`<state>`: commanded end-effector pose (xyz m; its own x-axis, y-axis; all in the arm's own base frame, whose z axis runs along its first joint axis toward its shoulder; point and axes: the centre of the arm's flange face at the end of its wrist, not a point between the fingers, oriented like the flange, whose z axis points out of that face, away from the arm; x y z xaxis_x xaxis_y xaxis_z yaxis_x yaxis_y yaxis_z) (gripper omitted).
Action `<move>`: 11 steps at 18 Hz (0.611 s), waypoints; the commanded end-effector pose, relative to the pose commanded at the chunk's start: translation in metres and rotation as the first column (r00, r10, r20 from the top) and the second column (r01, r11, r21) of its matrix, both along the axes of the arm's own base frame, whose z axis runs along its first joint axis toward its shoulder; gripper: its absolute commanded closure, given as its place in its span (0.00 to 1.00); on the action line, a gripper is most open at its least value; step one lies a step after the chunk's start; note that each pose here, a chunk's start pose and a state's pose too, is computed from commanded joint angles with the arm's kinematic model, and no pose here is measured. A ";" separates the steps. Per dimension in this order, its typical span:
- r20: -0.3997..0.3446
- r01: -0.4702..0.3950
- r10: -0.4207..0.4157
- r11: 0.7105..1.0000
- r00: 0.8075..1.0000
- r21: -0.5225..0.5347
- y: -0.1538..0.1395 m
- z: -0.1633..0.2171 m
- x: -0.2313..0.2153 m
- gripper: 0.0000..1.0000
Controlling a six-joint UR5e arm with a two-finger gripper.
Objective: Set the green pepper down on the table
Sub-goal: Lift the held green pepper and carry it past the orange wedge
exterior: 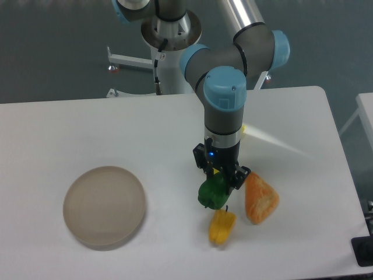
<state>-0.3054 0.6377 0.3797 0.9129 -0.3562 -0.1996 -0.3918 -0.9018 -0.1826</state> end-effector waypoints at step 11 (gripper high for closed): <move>-0.025 0.057 -0.058 0.998 0.998 -0.021 -0.029 0.001 -0.049 0.70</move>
